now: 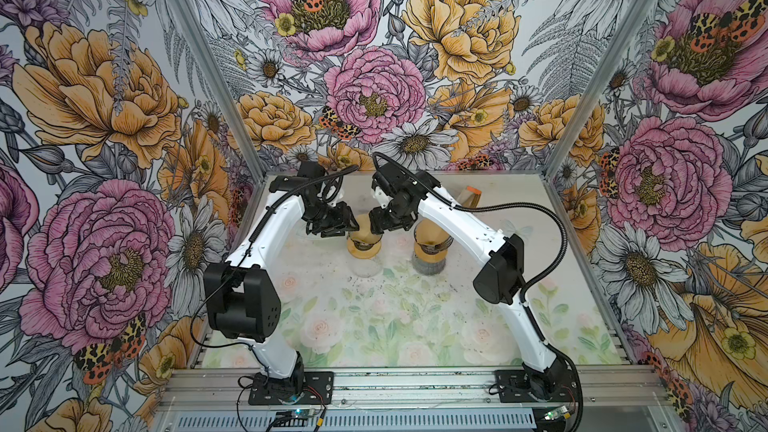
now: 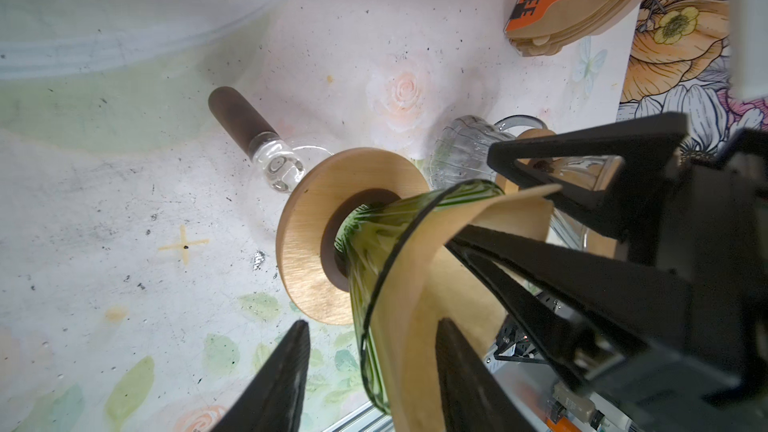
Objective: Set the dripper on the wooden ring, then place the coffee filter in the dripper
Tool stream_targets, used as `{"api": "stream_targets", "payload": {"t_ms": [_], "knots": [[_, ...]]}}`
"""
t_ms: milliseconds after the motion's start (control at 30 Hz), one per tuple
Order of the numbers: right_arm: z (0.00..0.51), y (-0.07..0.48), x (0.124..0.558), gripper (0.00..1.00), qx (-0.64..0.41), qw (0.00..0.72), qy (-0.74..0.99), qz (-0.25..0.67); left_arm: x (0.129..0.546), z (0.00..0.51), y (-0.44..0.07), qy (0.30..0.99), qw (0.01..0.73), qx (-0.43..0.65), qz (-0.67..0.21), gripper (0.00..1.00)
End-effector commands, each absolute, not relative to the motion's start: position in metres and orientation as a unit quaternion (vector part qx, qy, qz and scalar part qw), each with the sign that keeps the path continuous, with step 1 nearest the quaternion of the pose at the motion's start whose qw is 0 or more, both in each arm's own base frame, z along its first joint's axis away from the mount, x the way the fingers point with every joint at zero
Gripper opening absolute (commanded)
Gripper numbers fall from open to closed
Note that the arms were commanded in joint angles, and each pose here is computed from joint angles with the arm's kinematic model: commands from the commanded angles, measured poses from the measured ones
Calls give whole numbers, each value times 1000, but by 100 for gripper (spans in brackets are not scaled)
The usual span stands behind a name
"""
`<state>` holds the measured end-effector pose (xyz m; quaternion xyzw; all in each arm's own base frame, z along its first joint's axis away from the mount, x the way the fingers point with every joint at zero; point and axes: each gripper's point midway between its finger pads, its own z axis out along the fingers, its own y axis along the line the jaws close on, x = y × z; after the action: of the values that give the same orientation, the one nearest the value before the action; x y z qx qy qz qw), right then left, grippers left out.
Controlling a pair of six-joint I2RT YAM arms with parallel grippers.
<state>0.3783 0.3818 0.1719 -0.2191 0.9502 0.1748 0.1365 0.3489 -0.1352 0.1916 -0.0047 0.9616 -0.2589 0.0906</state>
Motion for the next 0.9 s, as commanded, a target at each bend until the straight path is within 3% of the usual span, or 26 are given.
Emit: {"api": "stream_targets", "payload": {"t_ms": [0, 867], "knots": [[203, 390, 373, 64, -234, 162, 937, 202, 354, 184, -134, 966, 88, 3, -244, 51], [175, 392, 364, 65, -245, 141, 944, 170, 352, 158, -115, 980, 75, -7, -184, 51]]}}
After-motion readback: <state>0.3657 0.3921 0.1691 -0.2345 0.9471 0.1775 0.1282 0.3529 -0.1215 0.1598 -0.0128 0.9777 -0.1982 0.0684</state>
